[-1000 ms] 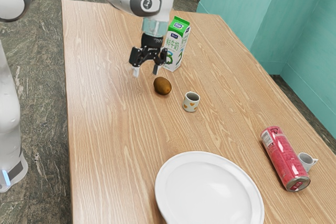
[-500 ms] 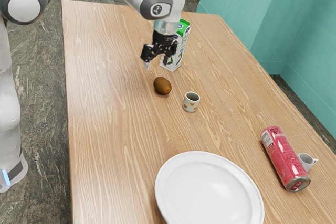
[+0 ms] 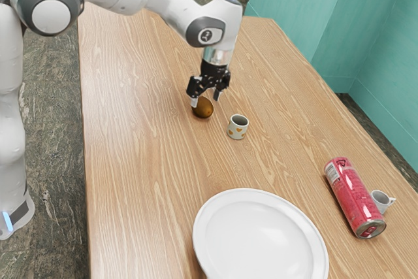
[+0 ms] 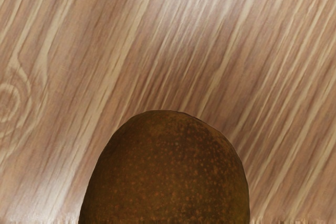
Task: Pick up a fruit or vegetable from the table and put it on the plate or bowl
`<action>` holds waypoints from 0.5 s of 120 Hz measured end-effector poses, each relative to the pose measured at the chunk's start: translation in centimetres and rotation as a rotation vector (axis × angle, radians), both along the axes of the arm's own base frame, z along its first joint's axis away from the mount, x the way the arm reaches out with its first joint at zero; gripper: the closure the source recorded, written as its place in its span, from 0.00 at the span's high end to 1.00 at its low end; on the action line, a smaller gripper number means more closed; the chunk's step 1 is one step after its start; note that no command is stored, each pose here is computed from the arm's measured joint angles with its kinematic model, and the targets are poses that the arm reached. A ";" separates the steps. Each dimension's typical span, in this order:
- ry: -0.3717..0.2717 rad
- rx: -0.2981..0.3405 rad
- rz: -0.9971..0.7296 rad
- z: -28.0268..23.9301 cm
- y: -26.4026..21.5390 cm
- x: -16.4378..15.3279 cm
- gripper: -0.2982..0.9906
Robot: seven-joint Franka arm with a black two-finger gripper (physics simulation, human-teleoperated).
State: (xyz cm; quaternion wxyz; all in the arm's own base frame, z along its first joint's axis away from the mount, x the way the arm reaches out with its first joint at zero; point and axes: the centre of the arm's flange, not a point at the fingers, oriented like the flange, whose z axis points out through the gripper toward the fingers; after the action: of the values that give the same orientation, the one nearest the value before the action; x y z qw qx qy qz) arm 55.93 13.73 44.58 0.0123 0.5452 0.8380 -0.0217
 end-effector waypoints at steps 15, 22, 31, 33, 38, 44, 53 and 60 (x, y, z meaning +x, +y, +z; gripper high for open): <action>0.001 -0.044 0.003 -1.1 -0.5 0.3 0.77; 0.002 -0.061 0.012 -1.2 -0.3 0.2 0.77; 0.014 -0.075 0.023 -1.6 0.2 -0.3 0.77; 0.016 -0.078 0.025 -1.7 0.4 -0.4 0.77; 0.023 -0.083 0.028 -2.0 0.6 -0.5 0.77; 0.029 -0.088 0.029 -2.2 0.7 -0.6 0.77; 0.032 -0.093 0.025 -2.4 0.6 -0.7 0.77; 0.034 -0.096 0.022 -2.4 0.5 -0.7 0.74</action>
State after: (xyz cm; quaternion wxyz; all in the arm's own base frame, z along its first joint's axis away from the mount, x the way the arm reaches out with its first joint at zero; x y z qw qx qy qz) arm 55.26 14.24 42.18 0.0244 0.5343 0.8420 -0.0708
